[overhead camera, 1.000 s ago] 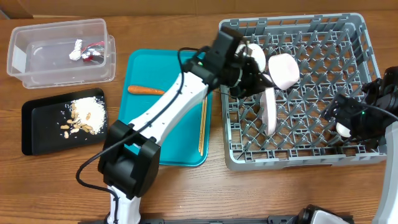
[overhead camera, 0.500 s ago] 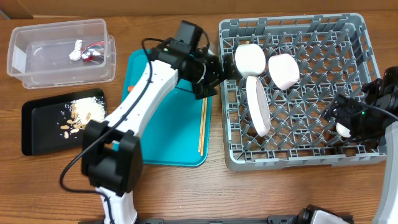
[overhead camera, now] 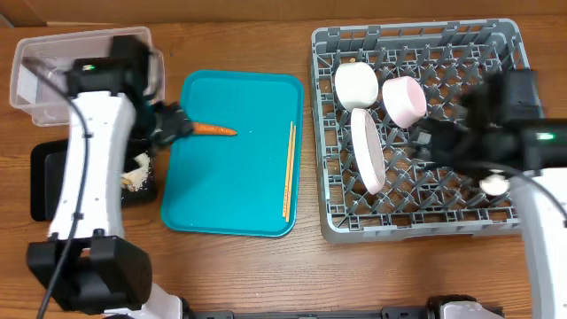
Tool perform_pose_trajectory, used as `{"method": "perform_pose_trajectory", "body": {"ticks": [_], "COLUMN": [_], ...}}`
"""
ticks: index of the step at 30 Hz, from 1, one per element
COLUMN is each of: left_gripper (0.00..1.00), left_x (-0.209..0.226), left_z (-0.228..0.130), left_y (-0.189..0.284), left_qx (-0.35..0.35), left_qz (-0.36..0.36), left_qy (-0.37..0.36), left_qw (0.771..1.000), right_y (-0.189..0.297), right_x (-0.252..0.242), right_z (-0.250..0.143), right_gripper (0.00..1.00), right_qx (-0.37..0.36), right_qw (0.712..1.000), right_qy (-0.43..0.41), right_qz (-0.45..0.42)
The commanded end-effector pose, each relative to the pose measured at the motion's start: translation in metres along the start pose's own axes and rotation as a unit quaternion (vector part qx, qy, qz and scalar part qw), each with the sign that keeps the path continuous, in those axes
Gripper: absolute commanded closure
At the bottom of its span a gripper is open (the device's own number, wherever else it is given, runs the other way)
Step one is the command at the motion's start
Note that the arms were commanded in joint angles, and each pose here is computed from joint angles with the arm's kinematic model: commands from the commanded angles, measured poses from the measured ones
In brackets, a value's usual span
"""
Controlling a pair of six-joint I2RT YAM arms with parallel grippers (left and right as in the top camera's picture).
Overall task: Sort waste into correct bins and load items into the dishwasher
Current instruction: 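Release the plate and pull the left gripper back to the left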
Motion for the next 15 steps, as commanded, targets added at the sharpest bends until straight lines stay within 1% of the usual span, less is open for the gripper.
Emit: {"method": "perform_pose_trajectory", "body": {"ticks": [1,2,3,4,5,9,13,15], "left_gripper": [0.00,0.00,0.00,0.00,0.00,0.00,0.00,0.00], "left_x": [0.043,0.052,0.054,0.058,0.061,0.061,0.060,0.060], "left_z": [0.018,0.021,0.021,0.022,0.023,0.023,0.023,0.023], "left_y": [0.003,0.002,0.002,0.002,0.002,0.002,0.002,0.002], "left_qx": [-0.006,-0.003,-0.002,-0.002,-0.002,-0.002,-0.003,-0.003], "left_qz": [0.016,0.016,0.016,0.017,0.017,0.017,0.017,0.017], "left_qy": [0.070,0.086,0.089,0.096,0.100,0.100,0.098,0.098], "left_qw": [0.997,0.996,0.996,0.995,0.995,0.995,0.995,0.995], "right_y": [0.000,-0.008,-0.011,-0.024,-0.035,-0.077,-0.131,-0.153], "right_x": [0.065,0.089,0.096,0.119,0.131,0.156,0.167,0.173], "right_z": [-0.020,-0.030,-0.034,-0.046,-0.054,-0.078,-0.092,-0.097], "right_gripper": [0.00,0.00,0.00,0.00,0.00,0.00,0.01,0.03], "right_qx": [0.003,0.013,0.017,0.031,0.039,0.066,0.097,0.110], "right_qw": [0.998,0.996,0.995,0.993,0.991,0.988,0.990,0.989], "right_qy": [0.031,0.056,0.063,0.088,0.102,0.135,0.105,0.099], "right_qz": [0.049,0.065,0.069,0.076,0.074,0.042,0.010,0.008]}}
Point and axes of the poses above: each gripper's point midway between its finger pads, its own y axis back along the fingers, its own x axis along the line the jaws close on, z = x × y, the point moved 1 cm from there along y, back along the fingers, and after that the axes turned 3 degrees about -y, right-handed, at the moved point
